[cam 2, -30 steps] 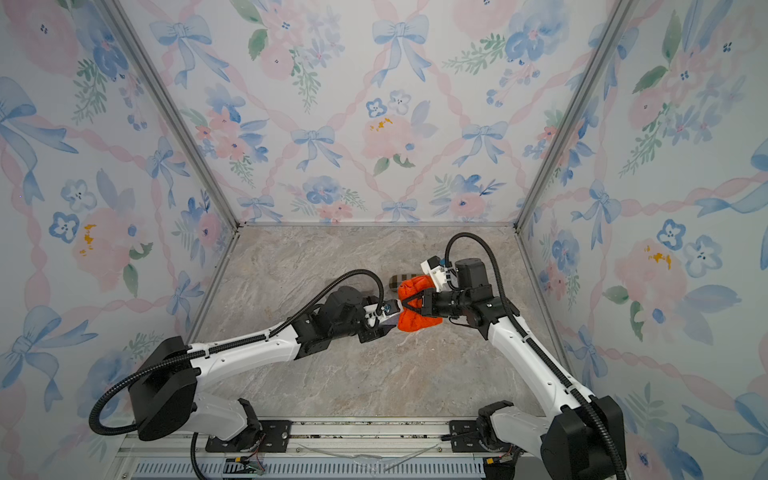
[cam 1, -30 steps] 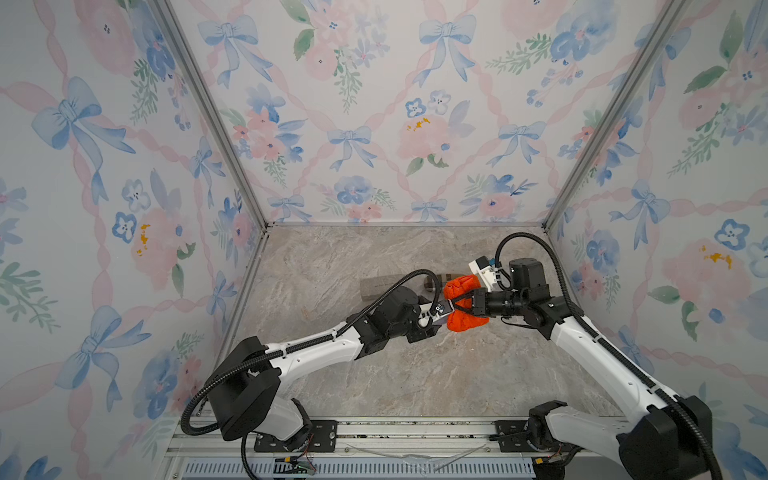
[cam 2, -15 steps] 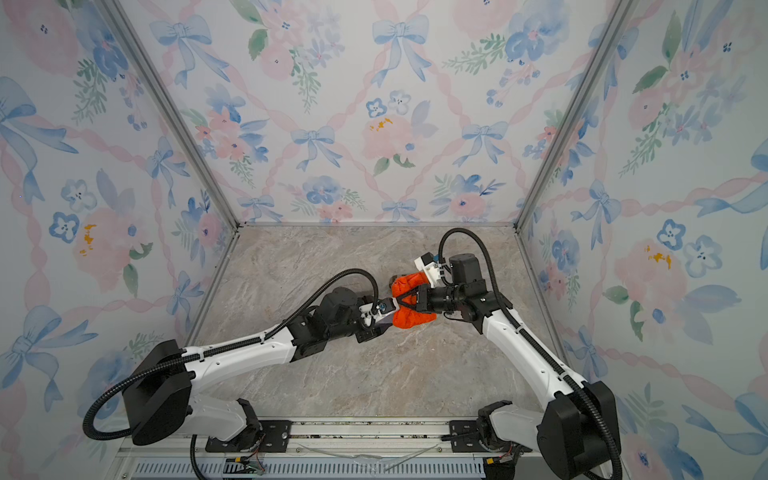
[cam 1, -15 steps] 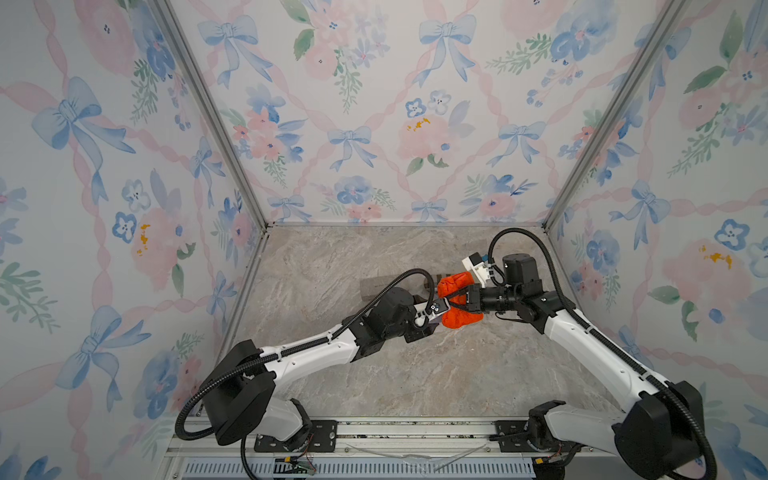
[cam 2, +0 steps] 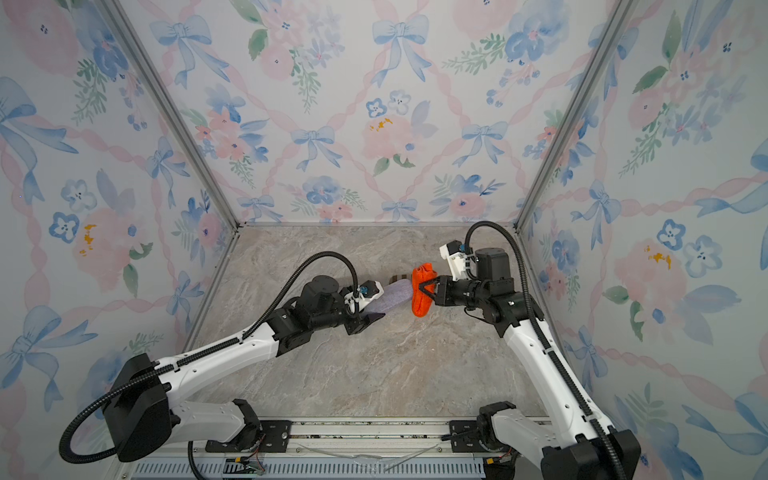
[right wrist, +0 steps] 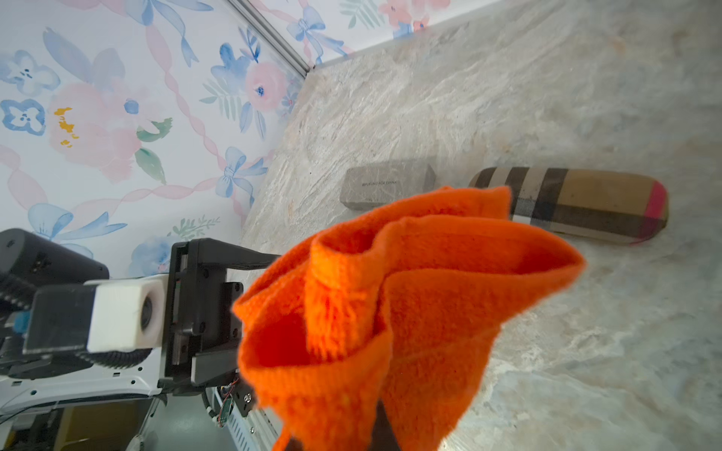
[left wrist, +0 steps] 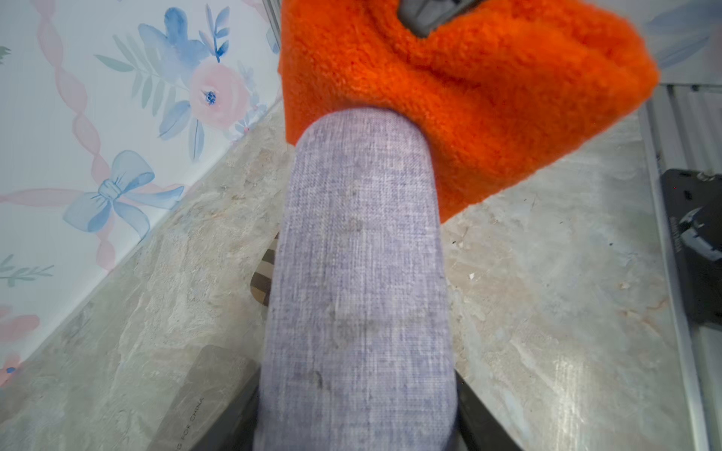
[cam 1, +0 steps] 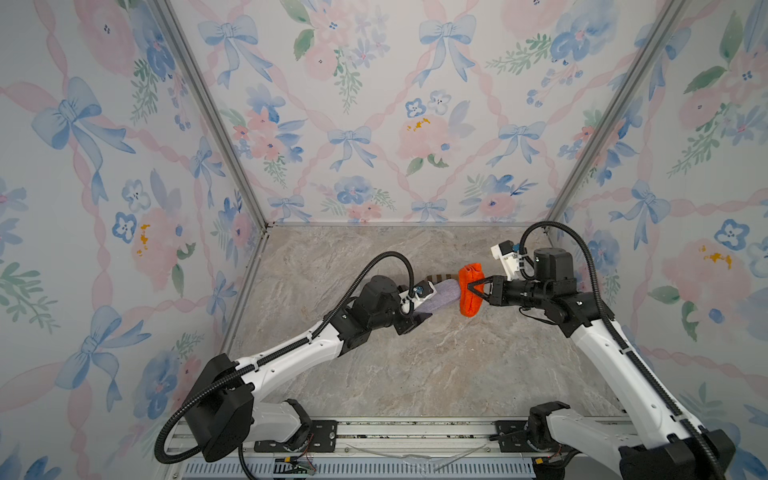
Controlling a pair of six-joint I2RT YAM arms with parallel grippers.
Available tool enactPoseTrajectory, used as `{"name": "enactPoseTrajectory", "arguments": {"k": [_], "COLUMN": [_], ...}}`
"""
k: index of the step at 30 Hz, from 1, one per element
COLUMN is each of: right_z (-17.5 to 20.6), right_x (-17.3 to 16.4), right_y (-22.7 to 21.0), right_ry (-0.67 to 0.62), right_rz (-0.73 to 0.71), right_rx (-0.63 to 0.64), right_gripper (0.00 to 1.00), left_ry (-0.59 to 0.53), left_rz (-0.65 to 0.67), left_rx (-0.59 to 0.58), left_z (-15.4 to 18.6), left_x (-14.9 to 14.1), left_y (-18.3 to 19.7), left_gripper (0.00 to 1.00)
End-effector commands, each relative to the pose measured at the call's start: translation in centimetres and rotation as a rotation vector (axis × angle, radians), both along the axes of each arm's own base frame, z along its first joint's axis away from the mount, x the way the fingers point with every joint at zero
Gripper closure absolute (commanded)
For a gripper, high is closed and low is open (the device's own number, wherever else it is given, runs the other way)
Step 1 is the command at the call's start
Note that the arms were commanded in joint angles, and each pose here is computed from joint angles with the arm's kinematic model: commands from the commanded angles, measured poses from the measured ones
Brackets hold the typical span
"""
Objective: Wipe the eyeglass case
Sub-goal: Wipe the dirt from the eyeglass case.
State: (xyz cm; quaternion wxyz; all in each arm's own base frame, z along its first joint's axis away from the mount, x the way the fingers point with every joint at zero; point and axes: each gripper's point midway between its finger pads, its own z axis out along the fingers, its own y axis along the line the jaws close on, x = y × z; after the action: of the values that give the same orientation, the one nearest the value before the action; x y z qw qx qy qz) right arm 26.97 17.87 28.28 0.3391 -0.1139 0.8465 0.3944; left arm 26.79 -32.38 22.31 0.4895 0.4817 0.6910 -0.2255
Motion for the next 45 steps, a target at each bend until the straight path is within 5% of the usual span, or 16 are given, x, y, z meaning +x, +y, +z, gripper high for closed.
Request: {"name": "enactPoseTrajectory", "arguments": {"k": [1, 8, 14, 17, 23, 30, 38, 45], "right_z": [1.4, 0.0, -2.0, -1.0, -0.8, -0.7, -1.1, -1.4], "right_x": [-2.2, -4.8, -1.0, -1.1, -4.3, -0.9, -3.5, 0.1], "right_y": [1.6, 8.0, 1.9, 1.7, 9.0, 2.0, 7.3, 1.7], "right_ry": [-0.082, -0.139, -0.165, -0.192, -0.244, -0.276, -0.333, -0.379], "right_rz": [0.045, 0.213, 0.037, 0.03, 0.23, 0.04, 0.183, -0.004], "right_rx": [-0.057, -0.138, -0.284, -0.253, -0.172, -0.256, -0.212, -0.282], "right_gripper": [1.0, 1.0, 1.0, 1.0, 1.0, 1.0, 1.0, 1.0], "left_ry": [0.122, 0.281, 0.305, 0.32, 0.344, 0.388, 0.44, 0.457], "left_rz": [-0.103, -0.287, -0.374, -0.39, -0.417, -0.455, -0.464, -0.488], "left_rx": [-0.14, -0.238, -0.314, -0.307, -0.331, -0.364, -0.381, -0.369], "left_z": [3.2, 5.7, 8.1, 8.1, 8.5, 9.1, 9.1, 9.5], "left_x": [-1.9, -4.5, -6.0, -6.5, -6.5, -6.7, -6.3, -7.0], "left_y": [-1.2, -2.8, -2.1, -2.0, -2.3, -1.7, -1.9, -1.6], "left_gripper": [0.86, 0.85, 0.85, 0.84, 0.84, 0.84, 0.83, 0.83]}}
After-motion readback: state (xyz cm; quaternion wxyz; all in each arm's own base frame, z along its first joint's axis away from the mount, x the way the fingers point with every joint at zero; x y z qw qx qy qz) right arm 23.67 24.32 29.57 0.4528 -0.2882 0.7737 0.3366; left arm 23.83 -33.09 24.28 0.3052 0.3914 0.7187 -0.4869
